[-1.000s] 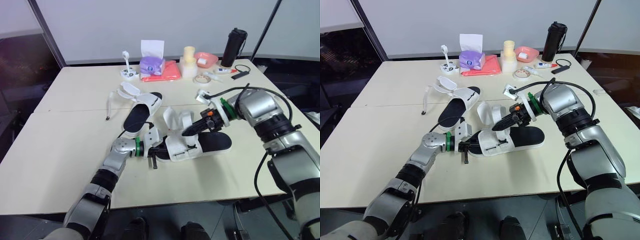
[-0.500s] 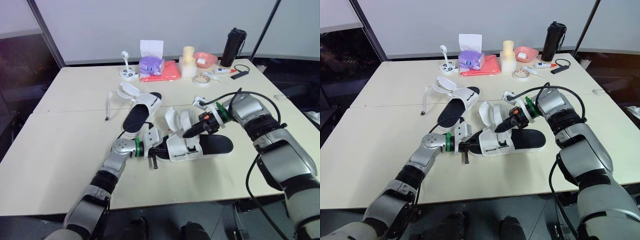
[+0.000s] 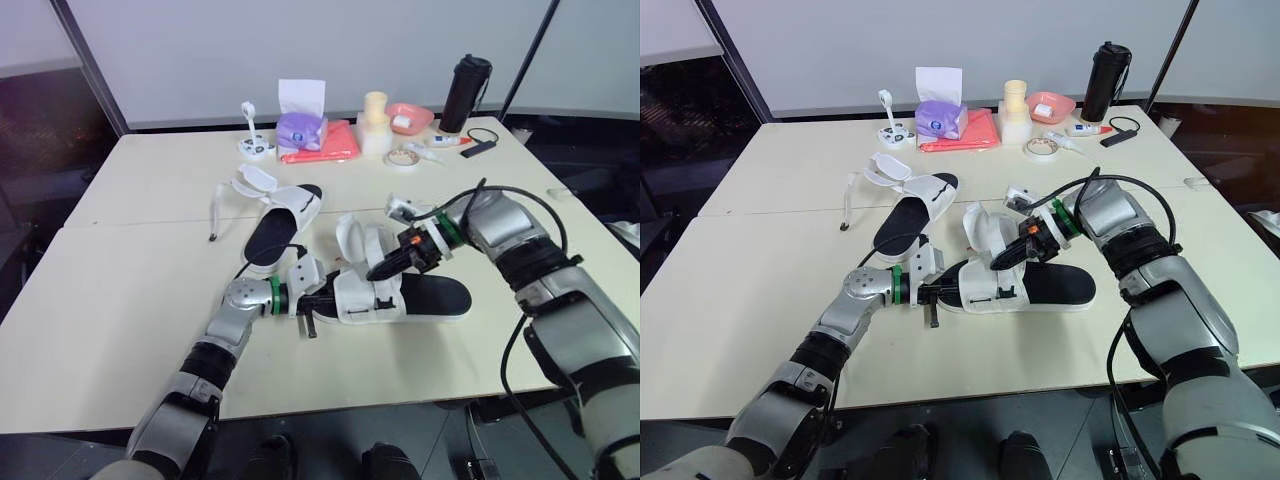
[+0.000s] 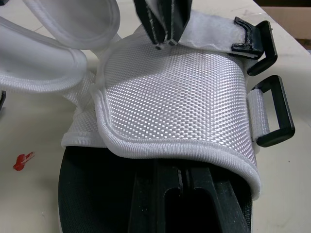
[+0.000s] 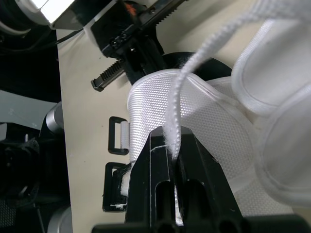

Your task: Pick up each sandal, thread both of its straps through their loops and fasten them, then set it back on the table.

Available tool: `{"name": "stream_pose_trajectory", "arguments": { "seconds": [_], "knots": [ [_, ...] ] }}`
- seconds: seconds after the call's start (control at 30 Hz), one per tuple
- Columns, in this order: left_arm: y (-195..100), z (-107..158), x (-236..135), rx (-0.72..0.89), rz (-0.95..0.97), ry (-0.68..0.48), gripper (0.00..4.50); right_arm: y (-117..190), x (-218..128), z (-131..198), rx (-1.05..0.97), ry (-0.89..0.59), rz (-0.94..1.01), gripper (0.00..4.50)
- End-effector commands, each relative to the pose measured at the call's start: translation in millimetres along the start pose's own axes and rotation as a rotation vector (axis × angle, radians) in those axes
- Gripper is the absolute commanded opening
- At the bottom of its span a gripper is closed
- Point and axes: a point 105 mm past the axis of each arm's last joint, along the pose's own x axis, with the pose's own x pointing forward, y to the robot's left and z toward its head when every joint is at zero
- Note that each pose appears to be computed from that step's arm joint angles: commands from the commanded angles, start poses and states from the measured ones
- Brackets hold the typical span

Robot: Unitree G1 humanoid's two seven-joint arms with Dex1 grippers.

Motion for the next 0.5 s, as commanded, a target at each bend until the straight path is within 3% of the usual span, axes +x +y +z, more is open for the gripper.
{"name": "stream_pose_trajectory", "arguments": {
  "seconds": [0.03,0.5],
  "knots": [
    [-10.4,-15.7,2.1,-0.044,-0.031,0.048,0.0,7.7,-4.8,6.7,-0.056,-0.033,0.016,0.05],
    [-8.2,-14.6,2.6,-0.04,-0.034,0.051,0.0,16.5,1.3,-16.4,-0.142,0.05,-0.024,0.05]
  ]
}}
